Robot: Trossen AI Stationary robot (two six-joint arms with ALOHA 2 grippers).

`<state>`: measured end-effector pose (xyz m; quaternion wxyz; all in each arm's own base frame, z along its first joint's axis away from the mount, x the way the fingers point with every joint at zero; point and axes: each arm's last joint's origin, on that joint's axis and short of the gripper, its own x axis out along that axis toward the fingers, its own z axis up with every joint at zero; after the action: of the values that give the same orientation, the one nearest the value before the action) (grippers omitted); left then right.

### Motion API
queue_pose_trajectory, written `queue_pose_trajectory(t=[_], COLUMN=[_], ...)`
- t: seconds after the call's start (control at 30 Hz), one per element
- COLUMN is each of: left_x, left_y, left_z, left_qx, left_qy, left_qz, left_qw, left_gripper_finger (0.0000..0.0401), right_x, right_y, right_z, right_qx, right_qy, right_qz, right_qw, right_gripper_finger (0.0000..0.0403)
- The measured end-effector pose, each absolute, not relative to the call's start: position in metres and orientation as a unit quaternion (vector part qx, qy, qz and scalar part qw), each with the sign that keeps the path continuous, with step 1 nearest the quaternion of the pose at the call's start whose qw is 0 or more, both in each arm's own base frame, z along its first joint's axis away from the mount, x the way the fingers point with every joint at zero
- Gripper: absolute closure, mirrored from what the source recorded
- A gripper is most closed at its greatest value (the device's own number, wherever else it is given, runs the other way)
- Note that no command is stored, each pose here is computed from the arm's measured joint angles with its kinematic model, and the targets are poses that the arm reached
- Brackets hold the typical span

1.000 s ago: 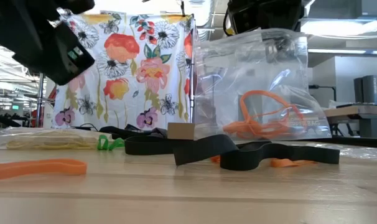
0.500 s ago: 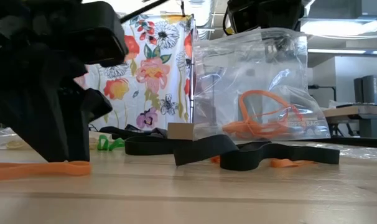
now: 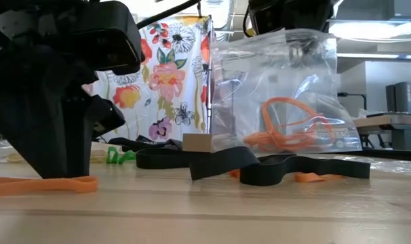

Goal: Sort rubber bands
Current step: Put the orange rubber band into the transparent zip bag

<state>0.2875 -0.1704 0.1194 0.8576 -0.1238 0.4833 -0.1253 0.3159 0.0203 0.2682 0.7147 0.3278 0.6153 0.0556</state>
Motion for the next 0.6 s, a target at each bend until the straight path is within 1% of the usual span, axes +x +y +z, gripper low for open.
queue_pose_trajectory(t=[0.1, 0.23, 0.37, 0.5, 0.6], left_x=[0.291, 0.291, 0.296, 0.293, 0.291], left_y=[-0.171, -0.170, -0.176, -0.185, -0.188], left_z=[0.124, 0.141, 0.164, 0.162, 0.161], left_qx=[-0.118, -0.084, -0.073, -0.065, -0.050], left_qy=[0.490, 0.510, 0.480, 0.481, 0.473], left_qz=[-0.129, -0.126, -0.134, -0.143, -0.125], left_qw=[0.854, 0.846, 0.864, 0.862, 0.871], left_gripper_finger=[0.0317, 0.0317, 0.0318, 0.0318, 0.0318], right_x=[0.316, 0.316, 0.316, 0.316, 0.316], right_y=[0.020, 0.020, 0.020, 0.020, 0.020], right_z=[0.268, 0.268, 0.268, 0.268, 0.268], right_qx=[0.328, 0.328, 0.328, 0.327, 0.327], right_qy=[0.615, 0.615, 0.616, 0.615, 0.615], right_qz=[0.056, 0.055, 0.055, 0.054, 0.055], right_qw=[0.715, 0.715, 0.715, 0.715, 0.715], right_gripper_finger=[0.0397, 0.0397, 0.0397, 0.0397, 0.0397])
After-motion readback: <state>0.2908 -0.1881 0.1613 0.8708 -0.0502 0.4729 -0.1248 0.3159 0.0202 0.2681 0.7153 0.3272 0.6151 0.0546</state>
